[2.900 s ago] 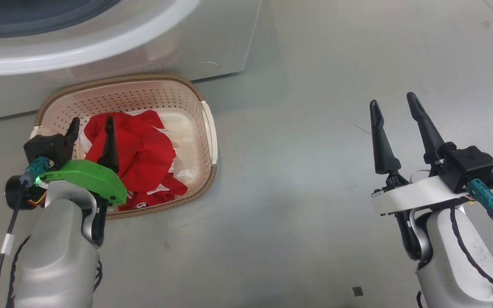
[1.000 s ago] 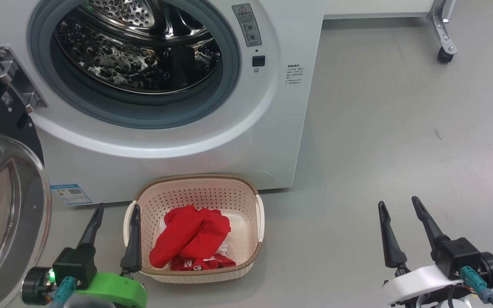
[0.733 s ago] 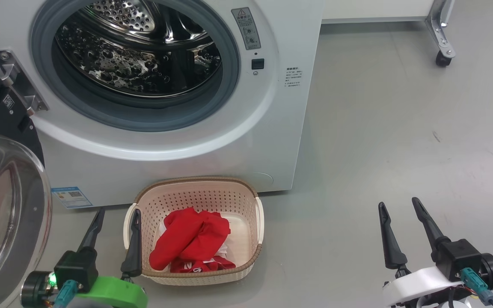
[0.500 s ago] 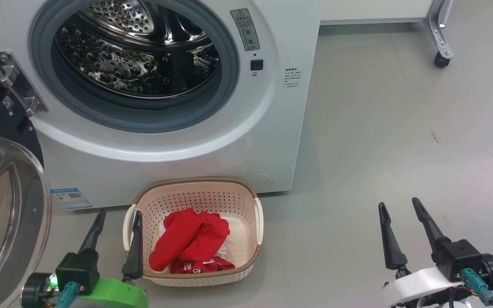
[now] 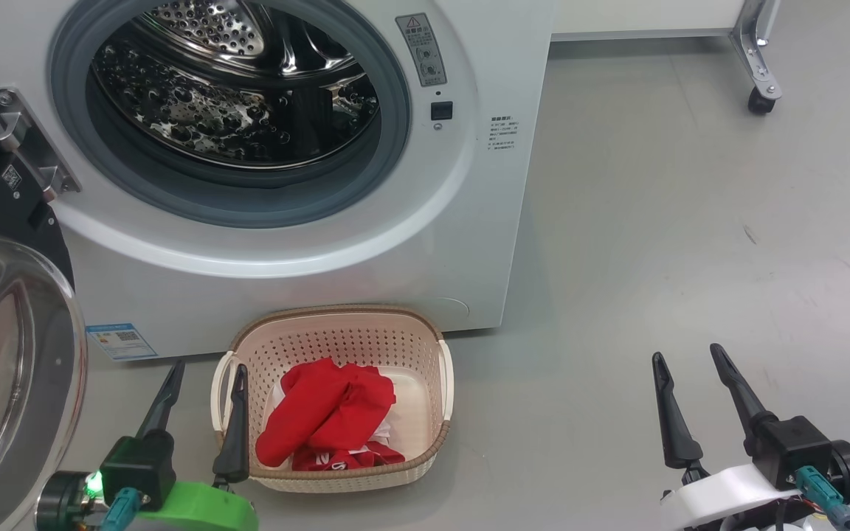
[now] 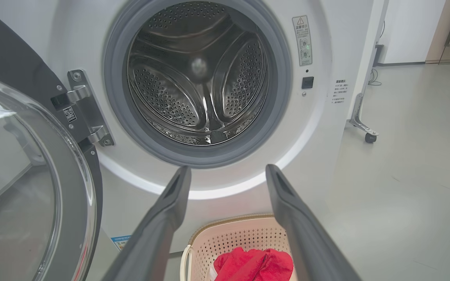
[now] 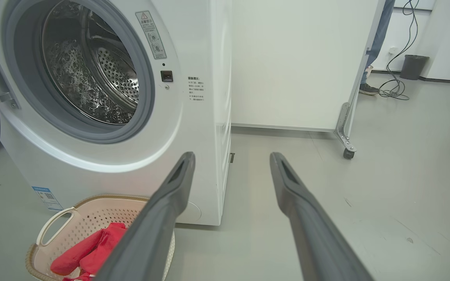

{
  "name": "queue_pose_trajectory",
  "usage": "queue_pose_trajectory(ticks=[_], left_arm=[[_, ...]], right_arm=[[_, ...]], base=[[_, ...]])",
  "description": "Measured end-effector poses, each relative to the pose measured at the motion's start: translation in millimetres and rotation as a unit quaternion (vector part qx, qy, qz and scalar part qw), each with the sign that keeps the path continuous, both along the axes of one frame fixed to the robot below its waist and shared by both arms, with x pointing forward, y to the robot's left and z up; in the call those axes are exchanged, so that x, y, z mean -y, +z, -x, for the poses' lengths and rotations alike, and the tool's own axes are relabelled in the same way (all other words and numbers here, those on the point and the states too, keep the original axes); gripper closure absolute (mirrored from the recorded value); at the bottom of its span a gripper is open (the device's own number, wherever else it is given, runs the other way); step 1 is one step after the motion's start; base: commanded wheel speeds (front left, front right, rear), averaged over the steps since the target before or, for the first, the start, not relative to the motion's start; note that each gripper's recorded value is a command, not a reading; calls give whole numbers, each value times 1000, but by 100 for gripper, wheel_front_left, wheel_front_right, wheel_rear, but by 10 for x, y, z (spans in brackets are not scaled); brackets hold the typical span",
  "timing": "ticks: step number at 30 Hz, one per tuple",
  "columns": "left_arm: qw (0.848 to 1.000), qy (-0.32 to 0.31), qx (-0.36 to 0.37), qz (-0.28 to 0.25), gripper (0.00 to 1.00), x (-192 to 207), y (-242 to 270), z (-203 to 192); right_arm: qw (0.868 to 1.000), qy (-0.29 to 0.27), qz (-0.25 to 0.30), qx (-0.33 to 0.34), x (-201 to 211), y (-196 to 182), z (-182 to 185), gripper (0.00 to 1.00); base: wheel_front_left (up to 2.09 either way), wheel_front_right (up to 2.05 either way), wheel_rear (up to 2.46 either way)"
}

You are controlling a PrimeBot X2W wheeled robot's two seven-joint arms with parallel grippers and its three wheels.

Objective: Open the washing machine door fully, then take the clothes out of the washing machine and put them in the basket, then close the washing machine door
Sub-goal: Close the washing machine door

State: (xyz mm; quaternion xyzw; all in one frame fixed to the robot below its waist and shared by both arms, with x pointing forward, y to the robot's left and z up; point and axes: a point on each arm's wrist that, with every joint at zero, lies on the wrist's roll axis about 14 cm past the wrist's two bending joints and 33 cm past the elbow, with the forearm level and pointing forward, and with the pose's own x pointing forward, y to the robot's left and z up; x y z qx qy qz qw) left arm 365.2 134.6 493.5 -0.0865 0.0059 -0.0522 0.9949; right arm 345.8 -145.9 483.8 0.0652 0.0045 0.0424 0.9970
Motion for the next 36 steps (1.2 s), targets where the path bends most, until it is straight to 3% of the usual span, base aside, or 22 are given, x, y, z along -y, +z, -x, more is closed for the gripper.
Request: queue_pose_trajectory(ticks=[36], left_arm=[[1000,-6,19,0,0,37,162,27]], right_arm=[[1000,0,5,3,-1,48,-17,0]], base=[[-73,73,0]])
